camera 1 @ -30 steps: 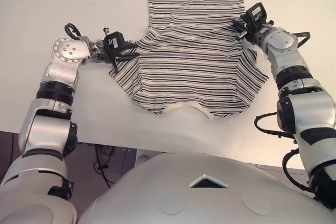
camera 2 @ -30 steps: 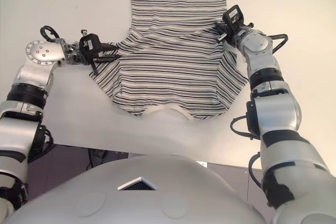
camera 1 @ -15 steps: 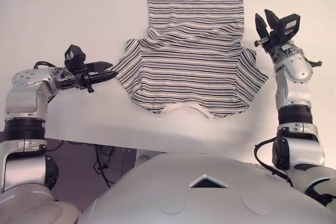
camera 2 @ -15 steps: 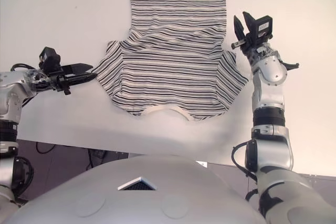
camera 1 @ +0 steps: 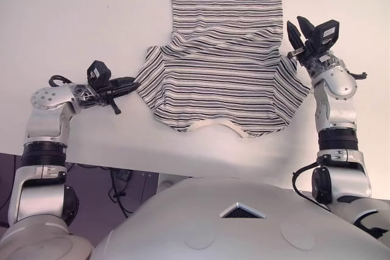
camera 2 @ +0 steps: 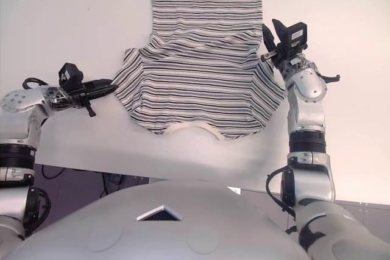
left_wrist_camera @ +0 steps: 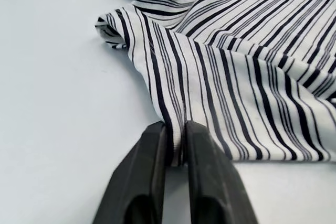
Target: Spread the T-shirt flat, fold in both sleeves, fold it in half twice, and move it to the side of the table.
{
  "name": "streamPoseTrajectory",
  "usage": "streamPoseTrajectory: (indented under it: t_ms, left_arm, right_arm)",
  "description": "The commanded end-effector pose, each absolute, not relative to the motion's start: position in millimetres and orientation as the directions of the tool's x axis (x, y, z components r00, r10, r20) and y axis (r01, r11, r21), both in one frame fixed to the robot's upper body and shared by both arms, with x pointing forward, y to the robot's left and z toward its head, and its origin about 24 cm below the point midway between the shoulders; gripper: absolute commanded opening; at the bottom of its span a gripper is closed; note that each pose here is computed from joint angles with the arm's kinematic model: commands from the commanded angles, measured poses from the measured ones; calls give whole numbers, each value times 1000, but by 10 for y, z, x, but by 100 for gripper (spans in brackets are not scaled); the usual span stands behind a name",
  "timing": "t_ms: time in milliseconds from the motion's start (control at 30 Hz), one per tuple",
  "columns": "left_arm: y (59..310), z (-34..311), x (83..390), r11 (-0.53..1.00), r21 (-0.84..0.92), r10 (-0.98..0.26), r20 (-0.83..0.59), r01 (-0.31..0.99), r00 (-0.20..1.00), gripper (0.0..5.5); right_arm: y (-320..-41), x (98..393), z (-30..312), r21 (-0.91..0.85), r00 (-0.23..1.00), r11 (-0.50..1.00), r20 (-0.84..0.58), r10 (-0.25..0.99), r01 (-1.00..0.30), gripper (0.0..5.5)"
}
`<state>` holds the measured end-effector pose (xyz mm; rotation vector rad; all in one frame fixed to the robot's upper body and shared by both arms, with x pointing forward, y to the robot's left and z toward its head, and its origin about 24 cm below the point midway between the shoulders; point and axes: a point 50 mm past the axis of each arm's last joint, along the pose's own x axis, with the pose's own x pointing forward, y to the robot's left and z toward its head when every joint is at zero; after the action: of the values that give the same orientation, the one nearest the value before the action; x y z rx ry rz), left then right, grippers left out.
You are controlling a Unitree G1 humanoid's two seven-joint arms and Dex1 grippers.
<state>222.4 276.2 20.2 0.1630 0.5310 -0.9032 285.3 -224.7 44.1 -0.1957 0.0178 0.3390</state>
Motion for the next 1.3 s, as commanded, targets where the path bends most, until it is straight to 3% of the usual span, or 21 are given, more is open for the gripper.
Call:
streamPoseTrajectory:
  t_ms: [33, 300, 433, 567, 700, 933, 1100, 1233, 1300]
  left_arm:
    - [2782, -110, 1995, 623, -144, -653, -636, 769, 411, 2]
    - [2976, 105, 2166, 594, -139, -651, -662, 792, 372, 2]
    - [3075, 593, 2316, 510, -164, -734, -596, 844, 327, 2]
    - [2816, 968, 2436, 396, -198, -840, -473, 897, 267, 2]
    - [2508, 1032, 2445, 343, -199, -881, -407, 918, 241, 2]
    - [1943, 726, 2537, 315, -203, -918, -315, 927, 243, 2]
    - [1774, 528, 2519, 374, -214, -901, -316, 902, 299, 2]
    - [1737, 495, 2459, 365, -261, -911, -298, 894, 285, 64]
    - [1701, 476, 2449, 369, -286, -915, -277, 884, 292, 102]
  right_arm:
    - [-2249, 2888, 470, -195, 941, 921, -57, 332, -337, 123]
    - [-2262, 2894, 474, -193, 944, 924, -55, 326, -330, 123]
    - [-2266, 2895, 510, -200, 943, 922, -47, 329, -332, 123]
    - [-2299, 2869, 568, -211, 943, 920, -40, 330, -331, 123]
    - [-2304, 2894, 604, -218, 935, 910, -49, 350, -352, 123]
    - [-2310, 2927, 630, -210, 929, 906, -59, 365, -369, 123]
    - [-2340, 2933, 666, -201, 918, 896, -77, 389, -396, 123]
    - [-2508, 2747, 829, -20, 904, 907, -92, 417, -421, 123]
    - [-2604, 2563, 907, 152, 864, 875, -152, 480, -460, 123]
